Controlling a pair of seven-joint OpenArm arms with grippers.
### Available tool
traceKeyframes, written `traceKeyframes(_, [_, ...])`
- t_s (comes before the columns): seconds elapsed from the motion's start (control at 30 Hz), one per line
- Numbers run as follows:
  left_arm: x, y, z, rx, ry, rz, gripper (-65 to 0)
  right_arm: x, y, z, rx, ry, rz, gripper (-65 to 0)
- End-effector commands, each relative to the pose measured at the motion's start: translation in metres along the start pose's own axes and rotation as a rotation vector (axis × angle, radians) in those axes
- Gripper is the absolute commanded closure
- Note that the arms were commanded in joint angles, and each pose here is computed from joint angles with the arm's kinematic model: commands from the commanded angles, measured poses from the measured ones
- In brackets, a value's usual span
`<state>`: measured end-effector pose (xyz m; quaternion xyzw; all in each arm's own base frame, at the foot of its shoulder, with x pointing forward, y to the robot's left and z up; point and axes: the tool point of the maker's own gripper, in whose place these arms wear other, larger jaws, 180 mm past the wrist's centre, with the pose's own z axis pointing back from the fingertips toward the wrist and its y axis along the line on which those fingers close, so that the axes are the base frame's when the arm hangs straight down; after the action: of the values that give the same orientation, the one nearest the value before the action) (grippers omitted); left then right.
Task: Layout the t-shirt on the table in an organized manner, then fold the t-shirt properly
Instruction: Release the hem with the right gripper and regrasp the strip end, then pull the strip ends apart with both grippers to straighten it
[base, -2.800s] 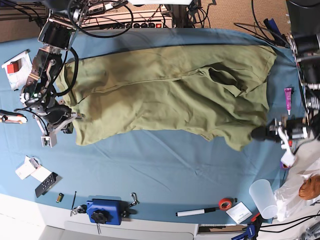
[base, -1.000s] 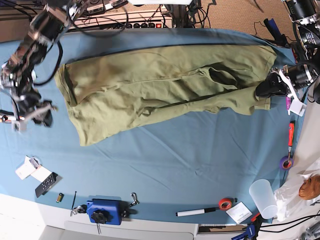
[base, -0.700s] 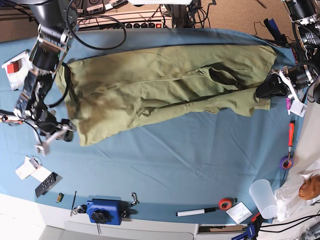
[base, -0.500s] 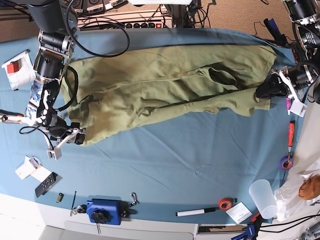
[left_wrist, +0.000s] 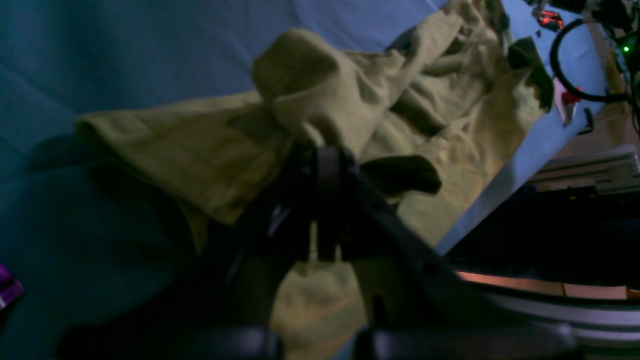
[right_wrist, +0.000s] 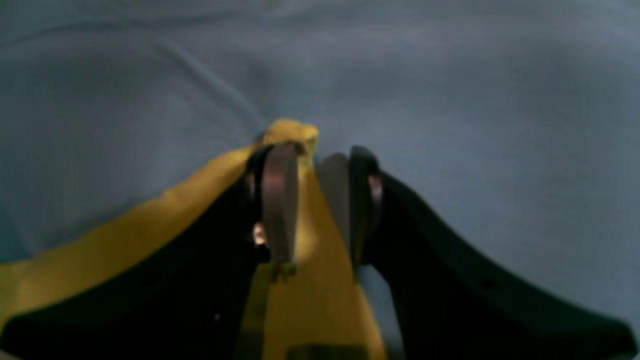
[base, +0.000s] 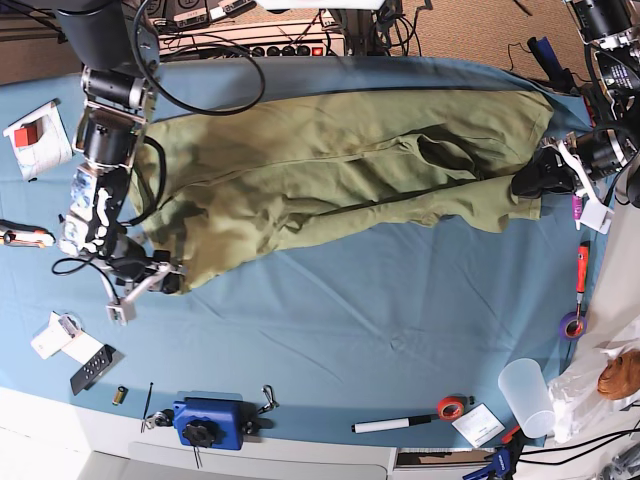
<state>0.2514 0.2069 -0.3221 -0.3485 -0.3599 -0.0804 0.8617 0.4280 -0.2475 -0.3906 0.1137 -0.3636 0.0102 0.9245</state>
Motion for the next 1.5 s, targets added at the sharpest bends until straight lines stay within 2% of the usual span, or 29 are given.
traceKeyframes(0.0, [0.015,-0.002,0.005,-0.006,-0.040,-0.030,0.0,0.001,0.004,0.000,0.006,0.033,0.016,-16.2])
traceKeyframes(0.07, [0.015,-0.002,0.005,-0.006,-0.041,-0.030,0.0,-0.001,0.007,-0.001,0.012,0.041,0.013,-9.8])
traceKeyframes(0.13, [0.015,-0.002,0.005,-0.006,-0.039,-0.030,0.0,-0.003,0.005,0.000,0.007,0.055,0.011,0.0])
traceKeyframes(0.27, [0.015,-0.002,0.005,-0.006,-0.040,-0.030,0.0,-0.003,-0.002,0.007,-0.029,0.092,0.007,0.0])
traceKeyframes(0.4, [0.015,-0.002,0.005,-0.006,-0.039,-0.030,0.0,0.008,-0.002,0.021,-0.048,0.108,0.052,0.0])
traceKeyframes(0.53, [0.015,-0.002,0.005,-0.006,-0.038,-0.030,0.0,0.023,-0.001,0.043,-0.090,0.039,0.131,0.0])
traceKeyframes(0.67, [0.014,-0.002,0.005,-0.006,-0.035,-0.030,0.0,0.024,-0.001,0.067,-0.138,-0.035,0.168,0.0])
traceKeyframes(0.87, [0.012,-0.007,0.006,-0.032,-0.020,-0.028,0.0,0.004,-0.019,0.098,-0.204,-0.079,0.147,0.0])
traceKeyframes(1.03, [0.015,-0.017,0.008,-0.051,-0.024,-0.054,0.0,-0.009,-0.027,0.129,-0.171,-0.149,0.102,0.0])
traceKeyframes(1.13, [0.013,-0.021,0.009,-0.051,-0.016,-0.070,0.0,-0.018,-0.031,0.145,-0.163,-0.156,0.097,0.0])
traceKeyframes(1.33, [-0.004,-0.022,0.012,-0.045,0.019,-0.048,0.0,-0.031,-0.031,0.159,-0.118,-0.182,0.071,0.0])
traceKeyframes(1.47, [-0.008,-0.022,0.012,-0.044,0.026,-0.041,0.0,-0.026,-0.035,0.167,-0.112,-0.228,0.048,0.0])
